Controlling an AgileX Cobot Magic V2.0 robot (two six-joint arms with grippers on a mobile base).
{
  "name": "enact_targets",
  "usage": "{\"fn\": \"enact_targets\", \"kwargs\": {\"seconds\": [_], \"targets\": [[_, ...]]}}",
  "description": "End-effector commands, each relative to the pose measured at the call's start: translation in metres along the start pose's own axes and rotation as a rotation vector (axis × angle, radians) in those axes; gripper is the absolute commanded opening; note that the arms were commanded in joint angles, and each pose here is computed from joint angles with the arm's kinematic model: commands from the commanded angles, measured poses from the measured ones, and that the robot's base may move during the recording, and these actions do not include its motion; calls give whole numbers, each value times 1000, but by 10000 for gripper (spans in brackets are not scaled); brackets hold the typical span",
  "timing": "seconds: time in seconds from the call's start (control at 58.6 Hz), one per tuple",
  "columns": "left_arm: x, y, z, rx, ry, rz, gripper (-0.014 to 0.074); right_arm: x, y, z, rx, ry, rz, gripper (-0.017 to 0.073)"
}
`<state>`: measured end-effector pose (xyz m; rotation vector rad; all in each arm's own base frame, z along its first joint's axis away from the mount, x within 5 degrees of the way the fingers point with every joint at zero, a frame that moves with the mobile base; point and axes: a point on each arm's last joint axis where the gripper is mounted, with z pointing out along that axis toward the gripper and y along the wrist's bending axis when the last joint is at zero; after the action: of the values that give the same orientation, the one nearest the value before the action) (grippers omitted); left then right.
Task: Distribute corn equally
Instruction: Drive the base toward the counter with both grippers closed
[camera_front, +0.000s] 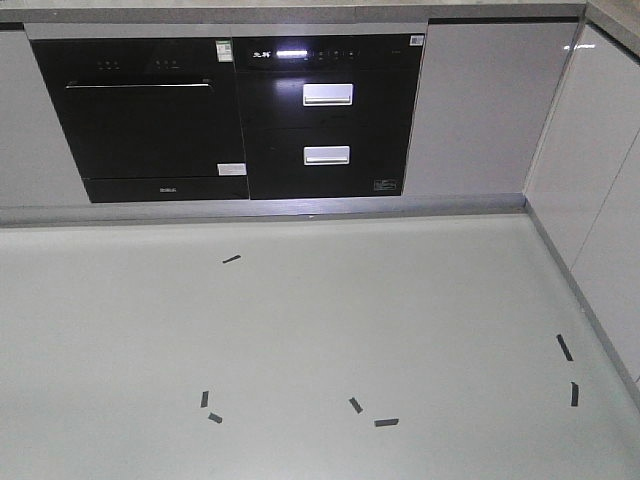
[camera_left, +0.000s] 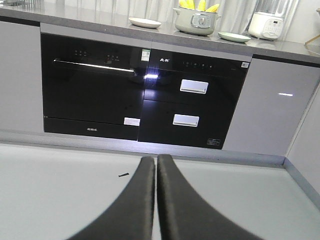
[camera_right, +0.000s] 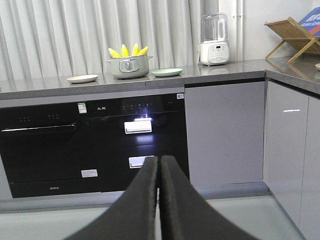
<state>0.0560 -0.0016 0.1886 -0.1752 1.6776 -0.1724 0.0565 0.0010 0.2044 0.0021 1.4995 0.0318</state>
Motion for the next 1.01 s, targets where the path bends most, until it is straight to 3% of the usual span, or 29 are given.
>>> {"fn": "enact_targets", "kwargs": {"seconds": [0.0, 0.99], "targets": [[-14, -2, -3, 14, -107, -8, -6, -1, 1, 0, -7, -61, -14, -5], [-14, -2, -3, 14, -107, -8, -6, -1, 1, 0, -7, -61, -14, -5]]}}
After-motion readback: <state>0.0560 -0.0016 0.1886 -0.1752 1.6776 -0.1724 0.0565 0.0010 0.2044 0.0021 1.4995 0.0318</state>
